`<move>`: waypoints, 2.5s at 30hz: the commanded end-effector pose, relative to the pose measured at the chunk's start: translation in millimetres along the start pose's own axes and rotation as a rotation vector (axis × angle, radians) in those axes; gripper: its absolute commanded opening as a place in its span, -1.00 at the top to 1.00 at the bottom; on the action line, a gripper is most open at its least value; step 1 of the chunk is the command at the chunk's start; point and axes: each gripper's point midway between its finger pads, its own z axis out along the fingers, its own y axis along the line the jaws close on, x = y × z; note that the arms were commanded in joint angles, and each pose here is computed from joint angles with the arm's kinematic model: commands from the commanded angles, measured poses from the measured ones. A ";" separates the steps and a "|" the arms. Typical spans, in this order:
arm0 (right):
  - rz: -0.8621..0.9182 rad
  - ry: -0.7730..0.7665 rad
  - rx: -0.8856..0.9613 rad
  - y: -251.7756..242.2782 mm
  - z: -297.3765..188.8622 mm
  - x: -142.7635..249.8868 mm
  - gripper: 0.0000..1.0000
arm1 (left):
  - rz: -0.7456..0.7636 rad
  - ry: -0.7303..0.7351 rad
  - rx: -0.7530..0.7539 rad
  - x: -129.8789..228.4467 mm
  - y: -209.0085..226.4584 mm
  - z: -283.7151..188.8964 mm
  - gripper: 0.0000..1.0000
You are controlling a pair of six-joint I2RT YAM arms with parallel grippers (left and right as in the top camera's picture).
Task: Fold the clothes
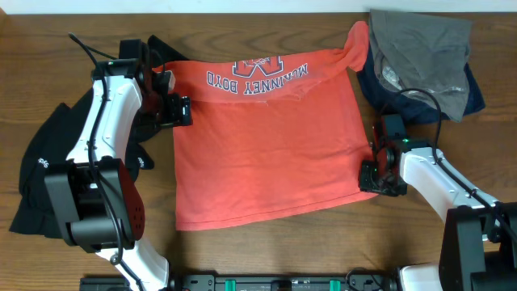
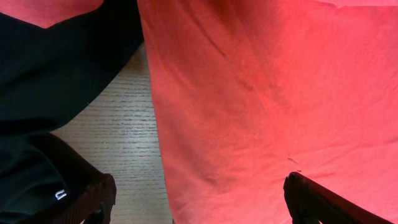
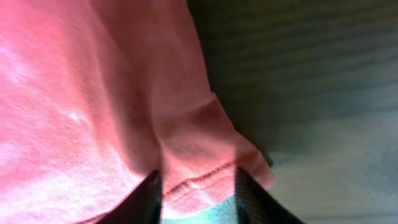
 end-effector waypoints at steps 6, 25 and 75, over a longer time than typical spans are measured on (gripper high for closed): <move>-0.085 0.010 -0.043 25.4 10.4 16.0 0.98 | -0.009 -0.002 0.009 -0.2 0.1 0.7 -0.76; -0.544 -0.065 -0.206 139.9 -10.9 30.5 0.98 | -0.081 -0.026 0.002 -4.4 28.0 -4.4 -0.76; 0.050 -0.399 -0.219 -10.4 -150.4 -178.3 -0.73 | 1.079 0.012 0.202 171.1 -348.5 89.3 -0.96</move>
